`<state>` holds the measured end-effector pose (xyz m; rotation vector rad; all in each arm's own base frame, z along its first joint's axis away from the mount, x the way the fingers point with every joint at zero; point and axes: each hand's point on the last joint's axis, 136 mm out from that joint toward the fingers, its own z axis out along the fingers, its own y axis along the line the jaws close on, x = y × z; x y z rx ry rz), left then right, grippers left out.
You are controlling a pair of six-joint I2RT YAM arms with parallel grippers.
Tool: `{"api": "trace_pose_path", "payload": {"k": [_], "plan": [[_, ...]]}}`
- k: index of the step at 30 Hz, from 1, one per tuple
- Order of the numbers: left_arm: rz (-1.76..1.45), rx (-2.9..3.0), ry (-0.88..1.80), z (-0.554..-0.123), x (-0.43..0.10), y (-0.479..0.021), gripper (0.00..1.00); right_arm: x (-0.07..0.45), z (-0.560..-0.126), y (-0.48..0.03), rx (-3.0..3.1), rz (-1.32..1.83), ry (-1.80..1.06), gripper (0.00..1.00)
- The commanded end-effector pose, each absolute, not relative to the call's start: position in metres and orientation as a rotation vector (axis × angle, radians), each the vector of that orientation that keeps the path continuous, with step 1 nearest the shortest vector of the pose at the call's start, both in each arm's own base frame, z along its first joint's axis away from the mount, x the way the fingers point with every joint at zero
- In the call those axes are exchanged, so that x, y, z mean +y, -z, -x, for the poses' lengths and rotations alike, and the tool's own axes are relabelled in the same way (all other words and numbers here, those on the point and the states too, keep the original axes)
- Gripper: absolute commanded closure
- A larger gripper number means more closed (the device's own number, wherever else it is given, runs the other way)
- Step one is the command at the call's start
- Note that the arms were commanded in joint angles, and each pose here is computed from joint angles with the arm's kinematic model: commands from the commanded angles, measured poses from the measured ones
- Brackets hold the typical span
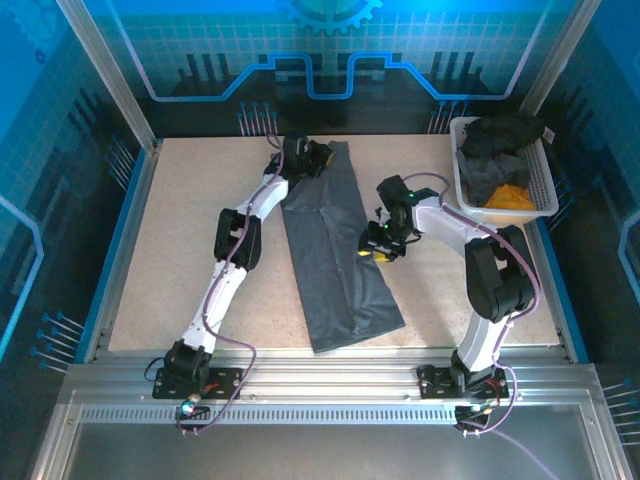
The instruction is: Fold and stack the t-shirts
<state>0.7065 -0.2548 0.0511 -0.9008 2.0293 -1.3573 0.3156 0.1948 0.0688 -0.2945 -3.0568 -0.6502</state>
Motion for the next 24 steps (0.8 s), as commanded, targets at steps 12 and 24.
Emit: {"api": "trace_pose_path", "payload": {"k": [12,24], "plan": [[0.939,2.019,1.114,-0.641,-0.191,-0.188,0.70,0.217,-0.357,-0.064,-3.158,0.043,0.638,0.61],[1.108,2.270,0.990,-0.619,-0.176,-0.067,0.80,0.252,-0.427,-0.032,-3.165,-0.020,0.698,0.63]]}}
